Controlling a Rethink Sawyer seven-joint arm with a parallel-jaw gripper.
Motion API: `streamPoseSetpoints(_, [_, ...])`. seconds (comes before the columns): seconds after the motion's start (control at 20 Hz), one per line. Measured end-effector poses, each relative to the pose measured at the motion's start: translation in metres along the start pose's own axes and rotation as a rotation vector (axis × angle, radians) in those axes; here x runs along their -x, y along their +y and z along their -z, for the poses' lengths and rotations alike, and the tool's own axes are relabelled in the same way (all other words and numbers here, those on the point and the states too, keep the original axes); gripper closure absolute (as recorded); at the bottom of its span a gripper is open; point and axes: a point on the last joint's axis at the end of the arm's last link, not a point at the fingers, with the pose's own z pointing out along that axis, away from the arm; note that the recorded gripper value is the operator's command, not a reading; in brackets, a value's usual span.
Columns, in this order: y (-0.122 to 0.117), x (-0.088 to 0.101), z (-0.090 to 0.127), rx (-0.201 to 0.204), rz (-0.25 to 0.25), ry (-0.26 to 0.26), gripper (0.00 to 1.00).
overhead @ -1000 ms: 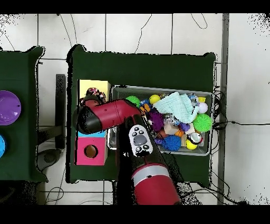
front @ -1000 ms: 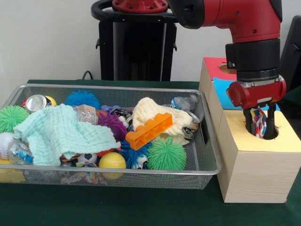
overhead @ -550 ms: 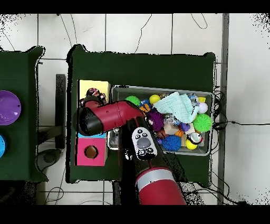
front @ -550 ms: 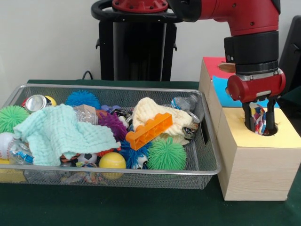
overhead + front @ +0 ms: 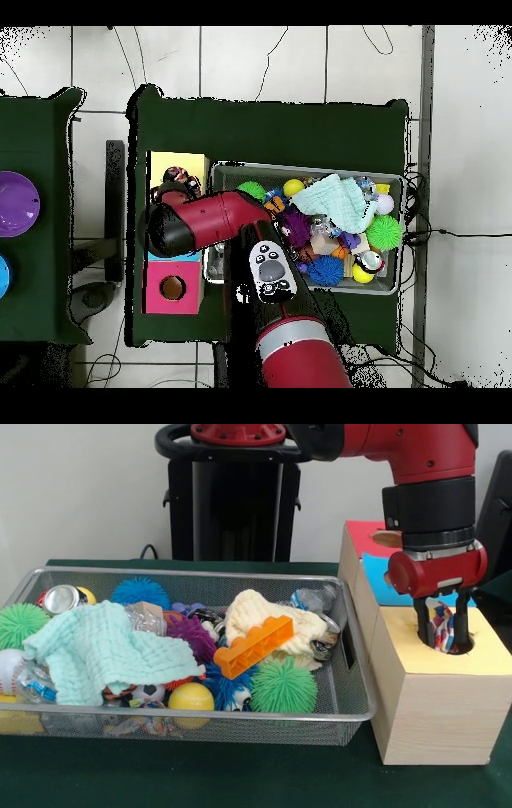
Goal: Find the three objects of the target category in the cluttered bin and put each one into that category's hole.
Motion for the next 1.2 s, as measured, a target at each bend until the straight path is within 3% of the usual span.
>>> streamPoseSetpoints(0.9, [0.019,0.003,-0.004,-0.068,0.08,-0.015,0.0])
streamPoseSetpoints(1.2, [0.017,0.005,-0.012,-0.096,0.096,0.018,0.0])
